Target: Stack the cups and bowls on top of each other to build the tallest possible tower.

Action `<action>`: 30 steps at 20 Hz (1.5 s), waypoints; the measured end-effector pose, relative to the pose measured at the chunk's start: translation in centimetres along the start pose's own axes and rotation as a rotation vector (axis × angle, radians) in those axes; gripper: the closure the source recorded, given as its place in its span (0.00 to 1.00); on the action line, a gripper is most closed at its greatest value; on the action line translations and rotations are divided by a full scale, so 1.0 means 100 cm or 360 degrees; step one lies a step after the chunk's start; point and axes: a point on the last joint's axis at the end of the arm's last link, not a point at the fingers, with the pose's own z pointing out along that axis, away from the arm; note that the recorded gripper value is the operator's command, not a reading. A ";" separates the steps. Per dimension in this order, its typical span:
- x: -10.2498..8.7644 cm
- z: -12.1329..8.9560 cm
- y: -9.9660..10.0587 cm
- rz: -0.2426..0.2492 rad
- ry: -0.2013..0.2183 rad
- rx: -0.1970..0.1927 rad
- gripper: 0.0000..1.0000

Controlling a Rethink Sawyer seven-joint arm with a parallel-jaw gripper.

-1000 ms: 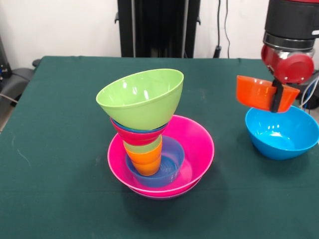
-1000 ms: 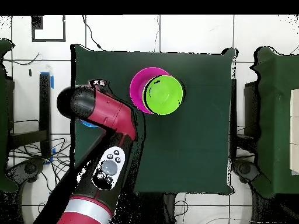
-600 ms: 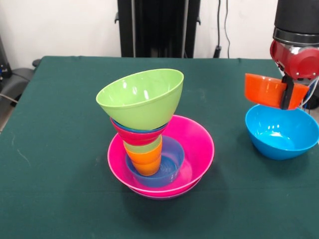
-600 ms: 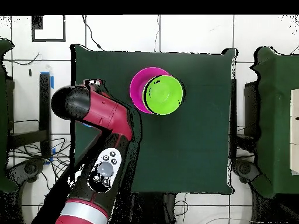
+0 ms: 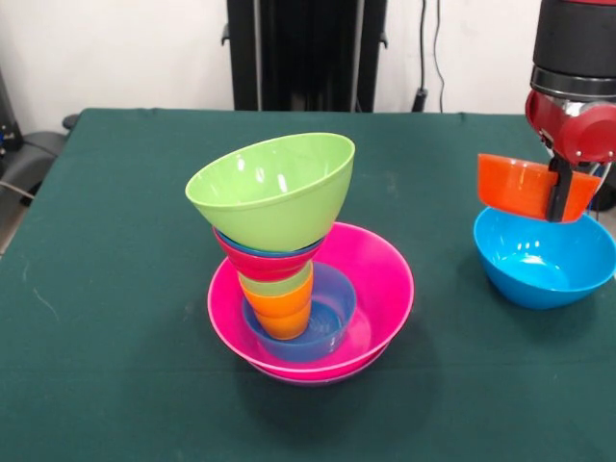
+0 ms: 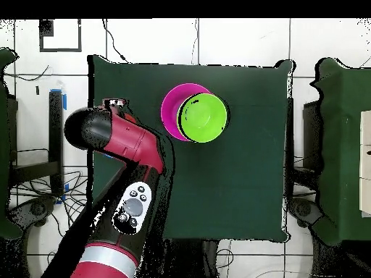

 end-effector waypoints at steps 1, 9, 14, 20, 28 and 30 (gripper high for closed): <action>0.000 0.001 -0.002 0.0001 0.0001 0.0004 1.00; -0.001 0.006 -0.016 0.0018 0.0004 0.0046 1.00; 0.000 0.002 -0.023 0.0029 0.0007 0.0060 1.00; 0.001 -0.007 -0.025 0.0051 0.0020 0.0056 1.00; 0.013 -0.011 -0.023 0.0067 0.0038 0.0034 1.00; 0.016 -0.011 -0.022 0.0069 0.0036 0.0015 1.00</action>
